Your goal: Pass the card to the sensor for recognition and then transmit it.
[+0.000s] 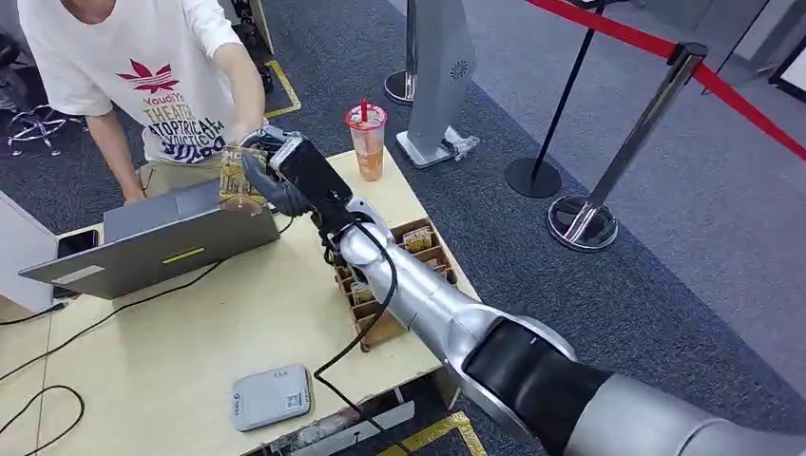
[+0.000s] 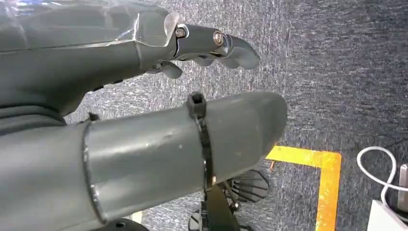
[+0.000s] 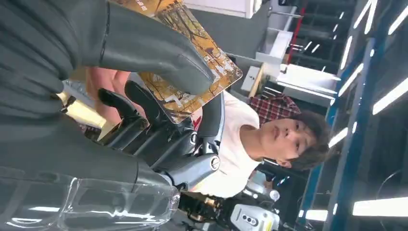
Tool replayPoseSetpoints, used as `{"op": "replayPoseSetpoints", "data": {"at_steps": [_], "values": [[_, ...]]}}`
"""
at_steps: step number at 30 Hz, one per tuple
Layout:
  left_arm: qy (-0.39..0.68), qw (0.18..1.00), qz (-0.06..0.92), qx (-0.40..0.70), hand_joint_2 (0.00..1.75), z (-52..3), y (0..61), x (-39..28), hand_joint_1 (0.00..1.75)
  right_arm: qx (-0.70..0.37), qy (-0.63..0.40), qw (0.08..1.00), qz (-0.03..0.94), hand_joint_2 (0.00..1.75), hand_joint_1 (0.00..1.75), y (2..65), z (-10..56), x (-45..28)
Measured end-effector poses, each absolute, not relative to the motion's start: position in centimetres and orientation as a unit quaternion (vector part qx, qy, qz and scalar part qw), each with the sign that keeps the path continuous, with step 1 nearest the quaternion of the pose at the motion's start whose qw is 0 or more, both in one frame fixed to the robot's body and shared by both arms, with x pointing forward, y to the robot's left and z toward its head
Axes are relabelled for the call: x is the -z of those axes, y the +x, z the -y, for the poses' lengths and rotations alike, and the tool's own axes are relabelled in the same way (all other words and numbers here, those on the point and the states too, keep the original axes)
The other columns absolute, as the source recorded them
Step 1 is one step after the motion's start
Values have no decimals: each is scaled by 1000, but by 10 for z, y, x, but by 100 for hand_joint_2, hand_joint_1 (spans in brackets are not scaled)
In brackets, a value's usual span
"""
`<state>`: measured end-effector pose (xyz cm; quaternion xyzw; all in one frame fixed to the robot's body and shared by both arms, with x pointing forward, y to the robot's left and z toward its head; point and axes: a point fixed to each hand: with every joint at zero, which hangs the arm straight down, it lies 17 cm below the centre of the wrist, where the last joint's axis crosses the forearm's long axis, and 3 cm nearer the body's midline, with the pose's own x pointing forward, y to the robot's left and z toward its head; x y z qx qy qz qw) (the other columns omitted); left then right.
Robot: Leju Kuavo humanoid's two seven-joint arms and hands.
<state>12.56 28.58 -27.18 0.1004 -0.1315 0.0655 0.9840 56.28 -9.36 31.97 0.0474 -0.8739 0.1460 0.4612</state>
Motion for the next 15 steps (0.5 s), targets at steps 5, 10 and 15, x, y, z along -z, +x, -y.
{"op": "replayPoseSetpoints", "data": {"at_steps": [5,10,15], "values": [[102,984,129,-70,0,-287,122,272,0,-168,19,474,864,175,175,570,90,-299],[104,984,125,-73,0,-288,117,273,0,-187,-23,480,857,175,175,575,94,-278],[107,984,122,-74,0,-289,113,274,0,-200,-90,465,858,175,175,578,106,-266]]}}
